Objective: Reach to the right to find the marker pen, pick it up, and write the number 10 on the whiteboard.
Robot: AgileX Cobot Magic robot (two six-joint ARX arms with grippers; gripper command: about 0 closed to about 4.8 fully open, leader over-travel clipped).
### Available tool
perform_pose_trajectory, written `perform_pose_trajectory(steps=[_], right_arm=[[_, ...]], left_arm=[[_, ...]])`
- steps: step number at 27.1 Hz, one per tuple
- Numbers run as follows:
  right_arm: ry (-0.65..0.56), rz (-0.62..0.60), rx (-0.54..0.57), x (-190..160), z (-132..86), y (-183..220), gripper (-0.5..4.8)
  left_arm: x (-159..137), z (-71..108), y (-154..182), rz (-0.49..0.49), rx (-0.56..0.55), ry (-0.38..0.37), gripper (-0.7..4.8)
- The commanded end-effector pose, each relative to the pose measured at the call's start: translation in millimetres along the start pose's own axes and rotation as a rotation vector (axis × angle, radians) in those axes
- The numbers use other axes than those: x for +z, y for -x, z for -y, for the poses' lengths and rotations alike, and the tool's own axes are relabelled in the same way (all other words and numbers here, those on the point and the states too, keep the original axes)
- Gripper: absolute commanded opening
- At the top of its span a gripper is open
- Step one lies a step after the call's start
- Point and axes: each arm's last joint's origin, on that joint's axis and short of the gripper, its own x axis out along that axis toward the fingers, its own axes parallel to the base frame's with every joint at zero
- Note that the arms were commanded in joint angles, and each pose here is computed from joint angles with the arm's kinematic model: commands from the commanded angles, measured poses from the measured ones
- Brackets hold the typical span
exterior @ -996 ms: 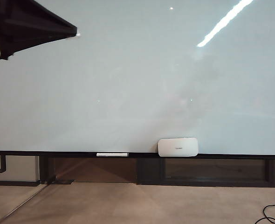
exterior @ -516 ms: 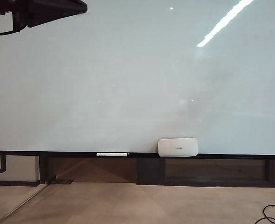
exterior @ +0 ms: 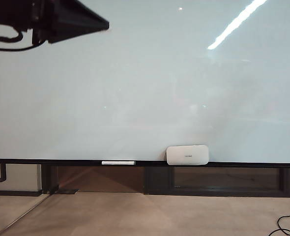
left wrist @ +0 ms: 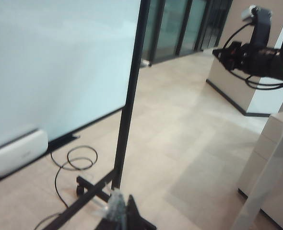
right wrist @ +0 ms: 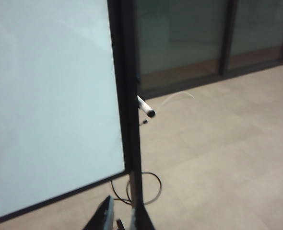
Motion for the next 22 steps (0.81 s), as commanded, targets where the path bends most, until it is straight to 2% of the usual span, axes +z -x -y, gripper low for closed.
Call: perform_pose_trajectory(steps=[1, 8, 11, 17, 22], right_arm=[[-0.007, 0.032, 0.018, 8.1, 1.1, -1.0, 0.57], [0.036, -0.022, 0.023, 5.2, 0.3, -16.7, 0.49], [0.069, -0.047, 0.015, 0.5, 1.1, -24.8, -0.08], [0.084, -0.111, -0.069, -9.3, 22.9, -56.9, -0.08], [0.062, -0.08, -0.011, -9.3, 38.0, -69.7, -0.08]], left_arm=[[9.4, 0.3, -1.1, 0.033, -0.005, -0.04, -0.06], [12.7, -0.7, -3.0, 0.036, -0.01, -0.054, -0.06], [8.8, -2.4, -5.0, 0.018, -0.011, -0.052, -0.06], [0.7, -7.0, -10.5, -0.007, -0.016, -0.059, -0.06], [-1.4, -9.4, -13.4, -0.007, -0.017, -0.07, -0.06]])
